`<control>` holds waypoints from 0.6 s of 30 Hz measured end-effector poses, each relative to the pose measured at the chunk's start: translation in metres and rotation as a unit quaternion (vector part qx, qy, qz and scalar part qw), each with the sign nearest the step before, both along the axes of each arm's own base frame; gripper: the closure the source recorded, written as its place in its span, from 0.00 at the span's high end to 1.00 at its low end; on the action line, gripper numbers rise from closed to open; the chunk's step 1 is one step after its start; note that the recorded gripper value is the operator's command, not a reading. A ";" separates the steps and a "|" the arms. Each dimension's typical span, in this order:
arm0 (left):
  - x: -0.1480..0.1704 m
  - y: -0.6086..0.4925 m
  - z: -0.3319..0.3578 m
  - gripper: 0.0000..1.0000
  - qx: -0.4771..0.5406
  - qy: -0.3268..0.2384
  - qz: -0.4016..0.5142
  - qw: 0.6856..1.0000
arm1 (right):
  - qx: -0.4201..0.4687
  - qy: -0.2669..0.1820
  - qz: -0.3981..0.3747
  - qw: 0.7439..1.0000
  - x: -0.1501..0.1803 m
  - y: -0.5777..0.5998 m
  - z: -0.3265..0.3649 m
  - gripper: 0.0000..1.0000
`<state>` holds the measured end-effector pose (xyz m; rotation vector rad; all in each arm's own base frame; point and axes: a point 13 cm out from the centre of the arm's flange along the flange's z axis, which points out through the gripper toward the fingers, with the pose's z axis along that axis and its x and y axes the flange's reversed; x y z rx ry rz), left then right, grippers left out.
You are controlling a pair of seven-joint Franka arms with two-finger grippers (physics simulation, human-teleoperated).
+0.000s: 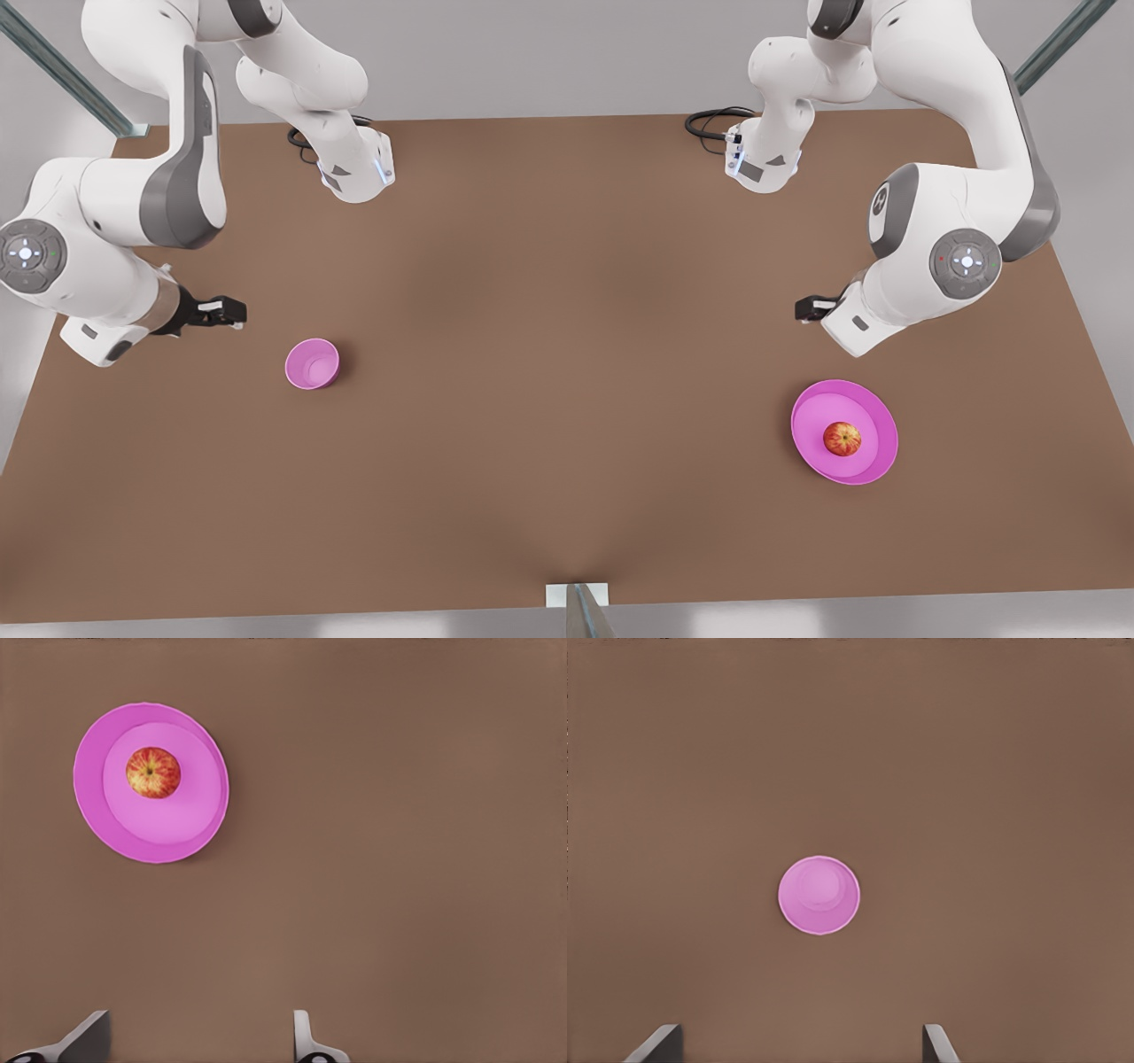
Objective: Use the left arm to pick up the apple from the plate, transfer it to the gripper of the right arm, and then use the right arm to place it into the bowl
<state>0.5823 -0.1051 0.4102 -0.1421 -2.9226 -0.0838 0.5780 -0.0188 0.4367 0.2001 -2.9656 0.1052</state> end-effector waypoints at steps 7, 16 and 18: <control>0.061 0.143 -0.194 1.00 0.009 0.043 0.101 0.994 | 0.009 -0.004 0.003 1.000 0.004 0.002 -0.004 1.00; 0.107 0.144 -0.306 1.00 -0.004 -0.063 0.069 0.996 | 0.010 -0.004 0.007 1.000 0.005 0.003 -0.009 1.00; 0.117 0.142 -0.313 1.00 -0.005 -0.083 0.062 0.995 | 0.010 -0.003 0.008 1.000 0.005 0.003 -0.011 1.00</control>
